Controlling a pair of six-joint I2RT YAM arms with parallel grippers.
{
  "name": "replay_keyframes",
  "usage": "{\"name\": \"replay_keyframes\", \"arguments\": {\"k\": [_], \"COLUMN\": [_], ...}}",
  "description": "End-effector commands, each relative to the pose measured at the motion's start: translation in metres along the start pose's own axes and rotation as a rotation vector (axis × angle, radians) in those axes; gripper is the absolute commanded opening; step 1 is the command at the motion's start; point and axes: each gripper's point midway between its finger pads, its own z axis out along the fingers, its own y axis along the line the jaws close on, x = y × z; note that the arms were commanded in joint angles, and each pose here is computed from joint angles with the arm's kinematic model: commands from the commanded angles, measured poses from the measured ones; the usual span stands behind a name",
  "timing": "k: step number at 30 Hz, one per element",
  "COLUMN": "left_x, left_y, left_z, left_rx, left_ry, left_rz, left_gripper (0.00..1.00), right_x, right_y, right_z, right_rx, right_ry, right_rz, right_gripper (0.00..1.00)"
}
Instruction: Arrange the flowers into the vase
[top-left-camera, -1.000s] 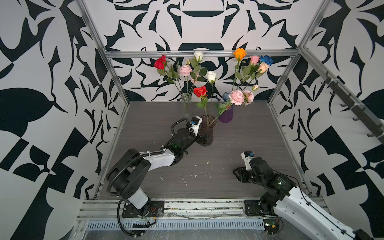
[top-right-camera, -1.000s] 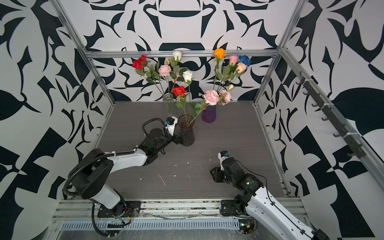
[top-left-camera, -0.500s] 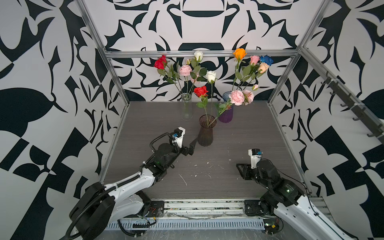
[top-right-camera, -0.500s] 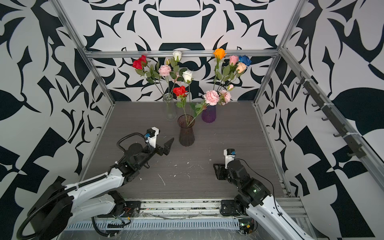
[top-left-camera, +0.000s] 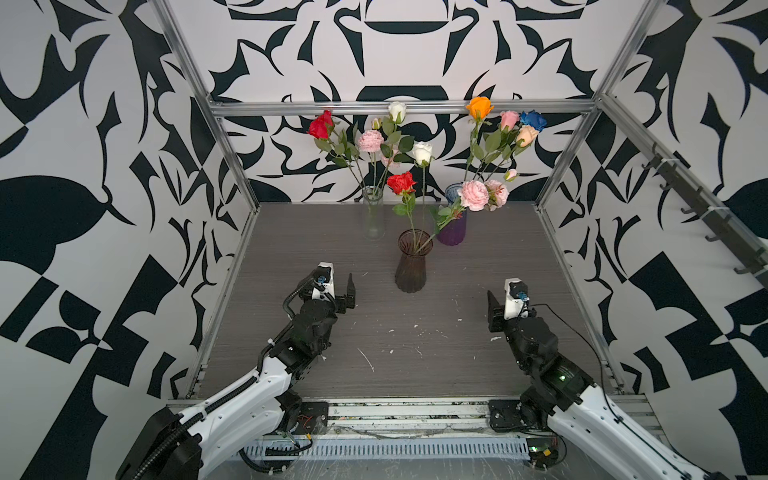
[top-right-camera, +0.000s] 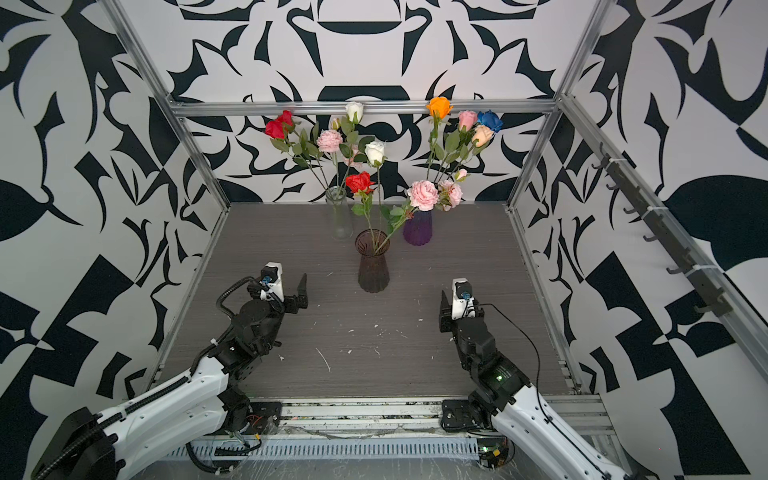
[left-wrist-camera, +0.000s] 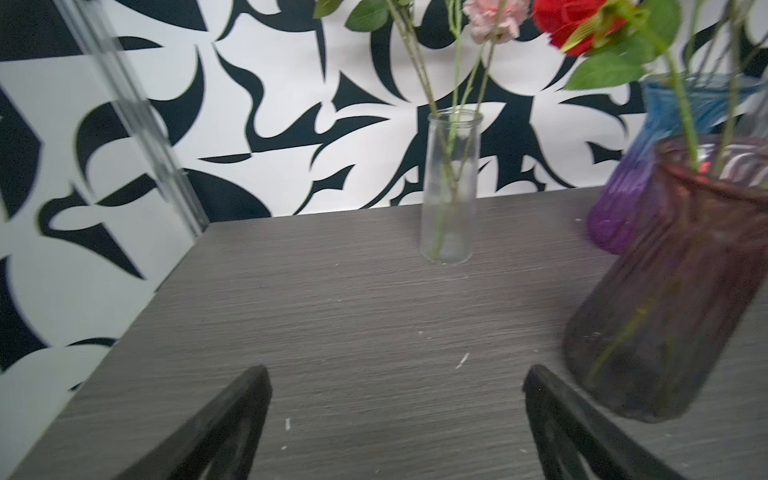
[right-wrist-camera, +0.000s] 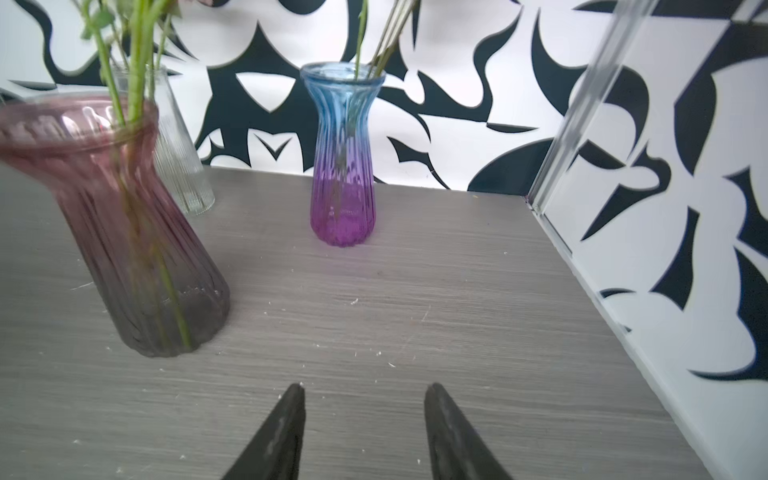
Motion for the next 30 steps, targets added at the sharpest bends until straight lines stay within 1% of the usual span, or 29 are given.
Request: {"name": "replay_keyframes", "arguments": {"k": [1, 4, 5, 7, 8, 9, 11, 14, 18, 19, 21, 22, 25, 29, 30], "left_x": [0.010, 0.010, 0.010, 0.010, 0.011, 0.013, 0.018, 0.032, 0.053, 0.051, 0.051, 0.051, 0.053, 0.051, 0.057], "left_y": [0.032, 0.046, 0.048, 0.052, 0.053, 0.055, 0.063, 0.066, 0.072, 0.074, 0.074, 0.076, 0.080, 0.082, 0.081], "left_z": [-0.002, -0.002, -0.002, 0.002, 0.004, 0.005, 0.005, 0.004, 0.003, 0.001, 0.002, 0.003, 0.009, 0.021, 0.025], "left_rx": [-0.173, -0.257, -0.268, -0.292, -0.303, -0.317, -0.378, -0.393, -0.414, -0.424, -0.400, -0.395, -0.396, -0.381, -0.377], "left_ry": [0.016, 0.023, 0.026, 0.031, 0.032, 0.036, 0.028, 0.018, 0.043, 0.026, 0.001, -0.006, -0.004, -0.030, -0.023], "left_rz": [0.034, 0.023, 0.025, 0.040, 0.065, 0.088, 0.096, 0.096, 0.079, 0.066, 0.044, 0.029, 0.007, -0.015, -0.008], "left_gripper": [1.00, 0.99, 0.99, 0.99, 1.00, 0.99, 0.99, 0.99, 0.99, 0.99, 0.99, 0.99, 0.99, 0.99, 0.99], "right_x": [-0.016, 0.010, 0.016, 0.029, 0.031, 0.032, 0.036, 0.038, 0.036, 0.036, 0.034, 0.036, 0.038, 0.056, 0.061], "right_y": [-0.001, -0.005, -0.006, -0.012, -0.015, -0.014, -0.013, -0.016, -0.024, -0.026, -0.030, -0.027, -0.029, -0.037, -0.041], "right_z": [0.004, 0.013, 0.016, 0.022, 0.025, 0.028, 0.036, 0.050, 0.068, 0.073, 0.081, 0.085, 0.093, 0.098, 0.099], "right_rx": [0.043, 0.057, 0.059, 0.052, 0.047, 0.035, 0.014, 0.019, 0.039, 0.042, 0.045, 0.016, 0.002, 0.051, 0.073], "right_ry": [-0.168, -0.100, -0.098, -0.090, -0.086, -0.077, -0.040, 0.003, -0.001, -0.002, 0.000, 0.004, -0.007, -0.022, -0.027], "right_rz": [-0.186, -0.215, -0.202, -0.138, -0.131, -0.131, -0.130, -0.121, -0.086, -0.071, -0.050, -0.043, -0.021, -0.004, 0.006], "right_gripper": [0.54, 0.55, 0.55, 0.56, 0.60, 0.60, 0.60, 0.62, 0.62, 0.62, 0.62, 0.62, 0.60, 0.59, 0.59]}}
